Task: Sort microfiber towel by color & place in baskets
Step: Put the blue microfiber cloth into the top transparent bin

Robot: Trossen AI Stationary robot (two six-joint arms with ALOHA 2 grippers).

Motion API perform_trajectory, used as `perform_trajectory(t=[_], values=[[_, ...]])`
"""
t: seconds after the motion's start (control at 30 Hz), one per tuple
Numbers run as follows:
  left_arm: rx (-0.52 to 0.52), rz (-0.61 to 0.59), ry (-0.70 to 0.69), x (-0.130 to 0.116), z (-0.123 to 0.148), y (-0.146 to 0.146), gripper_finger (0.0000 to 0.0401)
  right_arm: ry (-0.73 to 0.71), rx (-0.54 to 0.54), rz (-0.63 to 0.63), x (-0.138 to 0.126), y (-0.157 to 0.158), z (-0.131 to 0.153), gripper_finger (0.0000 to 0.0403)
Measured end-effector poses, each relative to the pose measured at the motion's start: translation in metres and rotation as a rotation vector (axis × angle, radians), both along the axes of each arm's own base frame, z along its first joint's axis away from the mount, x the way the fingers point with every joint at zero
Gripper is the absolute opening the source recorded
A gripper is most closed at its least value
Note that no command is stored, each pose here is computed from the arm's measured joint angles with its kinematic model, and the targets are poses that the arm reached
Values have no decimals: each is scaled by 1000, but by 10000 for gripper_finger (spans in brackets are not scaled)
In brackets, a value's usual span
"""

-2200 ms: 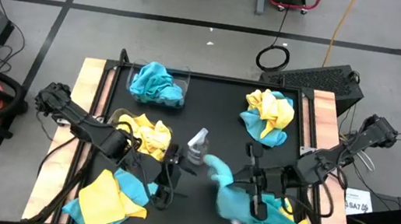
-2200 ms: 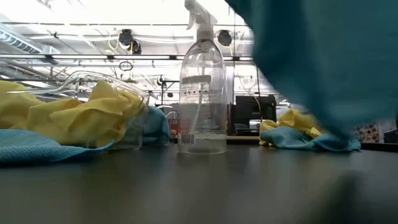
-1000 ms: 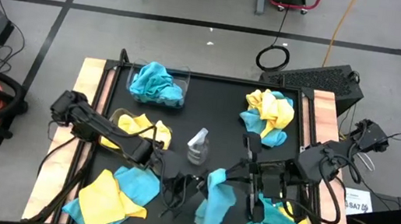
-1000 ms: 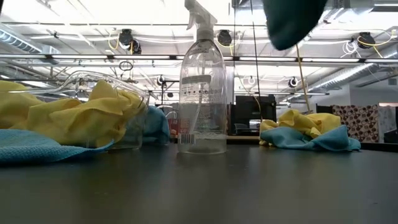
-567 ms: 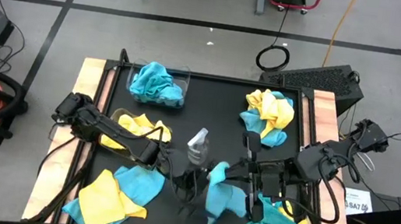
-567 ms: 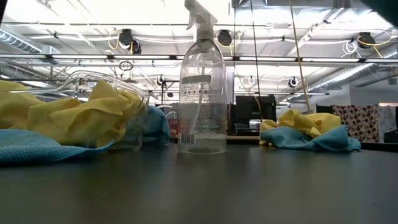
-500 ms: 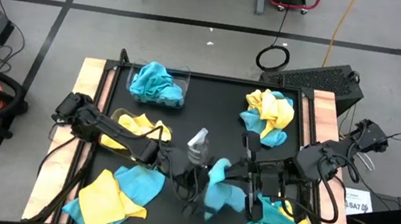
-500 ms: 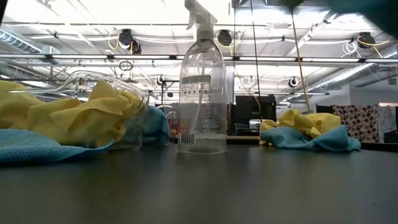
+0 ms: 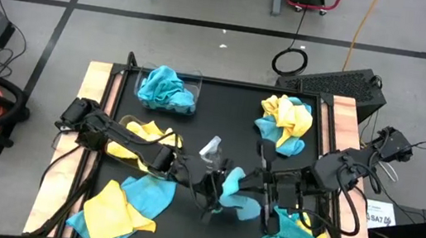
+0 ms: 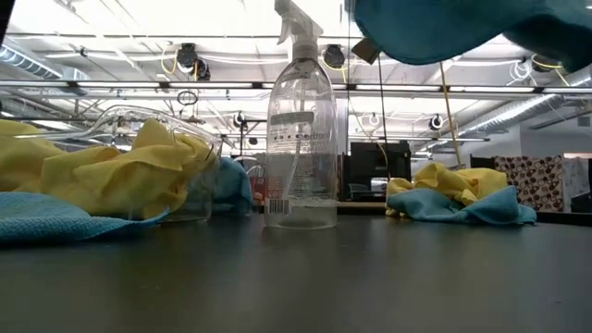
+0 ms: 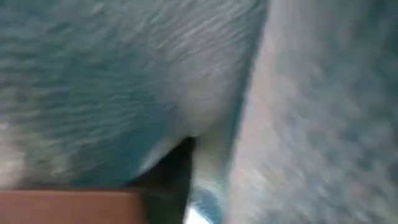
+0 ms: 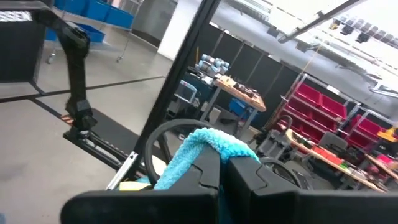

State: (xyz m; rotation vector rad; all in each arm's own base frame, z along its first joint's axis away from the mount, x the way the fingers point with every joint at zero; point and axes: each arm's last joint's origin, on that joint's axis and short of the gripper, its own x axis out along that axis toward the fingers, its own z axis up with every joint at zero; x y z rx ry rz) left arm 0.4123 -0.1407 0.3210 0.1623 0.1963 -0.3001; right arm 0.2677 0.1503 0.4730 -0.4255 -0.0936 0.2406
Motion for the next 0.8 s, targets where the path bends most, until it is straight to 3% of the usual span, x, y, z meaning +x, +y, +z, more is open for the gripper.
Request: perform_trajectory(t=[0.07, 0.13, 0.33, 0.57, 0.7, 0.8], values=[[34, -5, 4, 0, -1, 1, 59, 13, 10, 8, 0, 1, -1, 0], [70, -16, 8, -2, 0, 1, 18, 35, 12, 16, -1, 3, -3, 0], [166, 58, 16, -28, 28, 7, 5, 158, 12, 46, -8, 12, -15, 0], [249, 179, -121, -82, 92, 25, 3, 329, -6, 60, -16, 19, -31, 0], [251, 200, -220, -112, 123, 37, 2, 391, 7, -14, -15, 14, -38, 1], [295, 287, -261, -129, 138, 46, 2, 431, -24, -103, -10, 10, -45, 19]])
